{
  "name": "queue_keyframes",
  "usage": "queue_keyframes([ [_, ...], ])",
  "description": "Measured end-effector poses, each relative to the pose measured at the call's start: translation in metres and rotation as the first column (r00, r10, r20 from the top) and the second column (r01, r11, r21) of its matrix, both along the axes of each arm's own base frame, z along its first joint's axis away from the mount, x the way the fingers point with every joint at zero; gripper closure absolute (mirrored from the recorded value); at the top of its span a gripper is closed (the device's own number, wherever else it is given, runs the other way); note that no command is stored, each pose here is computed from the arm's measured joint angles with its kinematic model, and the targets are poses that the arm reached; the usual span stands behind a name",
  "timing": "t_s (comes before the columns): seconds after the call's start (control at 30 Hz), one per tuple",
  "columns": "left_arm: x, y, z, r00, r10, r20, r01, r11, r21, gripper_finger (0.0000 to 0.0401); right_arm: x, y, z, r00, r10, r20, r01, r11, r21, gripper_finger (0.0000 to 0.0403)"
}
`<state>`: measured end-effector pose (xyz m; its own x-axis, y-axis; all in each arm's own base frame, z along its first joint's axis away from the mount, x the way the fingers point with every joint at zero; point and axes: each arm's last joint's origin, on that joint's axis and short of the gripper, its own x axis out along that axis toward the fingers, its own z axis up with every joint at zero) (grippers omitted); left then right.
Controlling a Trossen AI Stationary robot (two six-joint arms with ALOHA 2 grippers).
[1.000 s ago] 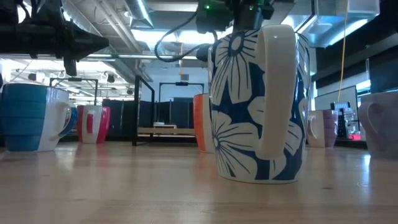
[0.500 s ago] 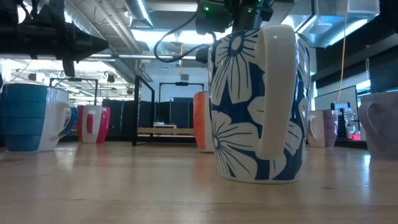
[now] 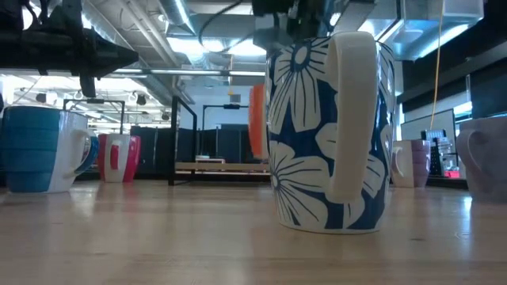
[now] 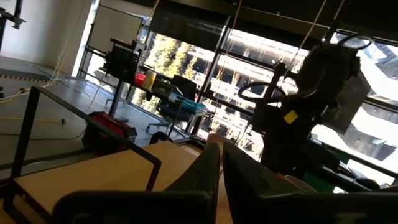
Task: Place coffee mugs
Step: Put the orange mug on the shelf
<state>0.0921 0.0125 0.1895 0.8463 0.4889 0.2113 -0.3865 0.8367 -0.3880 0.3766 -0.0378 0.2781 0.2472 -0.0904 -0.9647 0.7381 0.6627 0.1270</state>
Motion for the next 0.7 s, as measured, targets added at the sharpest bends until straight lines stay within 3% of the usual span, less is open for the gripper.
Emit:
queue_keyframes([
  [0.37,0.000,-0.001,0.000,0.999,-0.038,0.025,0.039,0.999,-0.036,0.0386,-0.023,-0.054,0.078,1.000,0.001,0.002,-0.001,0.988,-0.154,0.0401],
  [0.7,0.000,-0.001,0.000,0.999,-0.038,0.025,0.038,0.999,-0.037,0.0386,-0.060,-0.132,0.096,0.996,-0.077,-0.033,0.068,0.974,-0.215,0.0401],
])
